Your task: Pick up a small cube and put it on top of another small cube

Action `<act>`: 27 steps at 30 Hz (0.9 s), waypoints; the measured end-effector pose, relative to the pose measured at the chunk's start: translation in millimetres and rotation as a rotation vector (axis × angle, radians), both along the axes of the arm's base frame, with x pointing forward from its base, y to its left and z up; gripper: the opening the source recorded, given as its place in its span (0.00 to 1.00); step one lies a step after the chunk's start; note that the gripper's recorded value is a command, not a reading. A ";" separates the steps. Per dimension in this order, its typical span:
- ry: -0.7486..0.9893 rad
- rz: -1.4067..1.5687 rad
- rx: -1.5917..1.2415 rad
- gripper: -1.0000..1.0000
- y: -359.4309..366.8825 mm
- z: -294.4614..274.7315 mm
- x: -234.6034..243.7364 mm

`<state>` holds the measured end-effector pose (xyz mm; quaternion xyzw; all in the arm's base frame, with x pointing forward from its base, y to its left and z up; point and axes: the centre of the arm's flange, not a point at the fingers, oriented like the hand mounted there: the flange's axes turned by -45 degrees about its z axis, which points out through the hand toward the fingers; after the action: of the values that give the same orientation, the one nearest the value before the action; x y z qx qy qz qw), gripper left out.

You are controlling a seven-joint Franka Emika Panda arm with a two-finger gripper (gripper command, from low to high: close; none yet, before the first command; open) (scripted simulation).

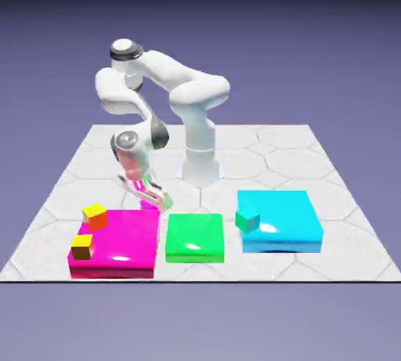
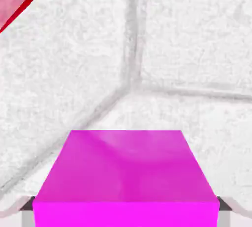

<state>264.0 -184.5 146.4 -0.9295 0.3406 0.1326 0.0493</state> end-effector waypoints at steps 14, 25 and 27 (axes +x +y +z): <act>0.020 -0.175 -0.116 0.00 -116.2 149.4 -16.5; 0.016 -0.245 -0.207 0.00 -156.4 254.6 2.9; 0.015 -0.242 -0.213 0.00 -157.5 265.5 14.3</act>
<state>278.4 -342.0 411.9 -0.8806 0.4625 0.0959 -0.0365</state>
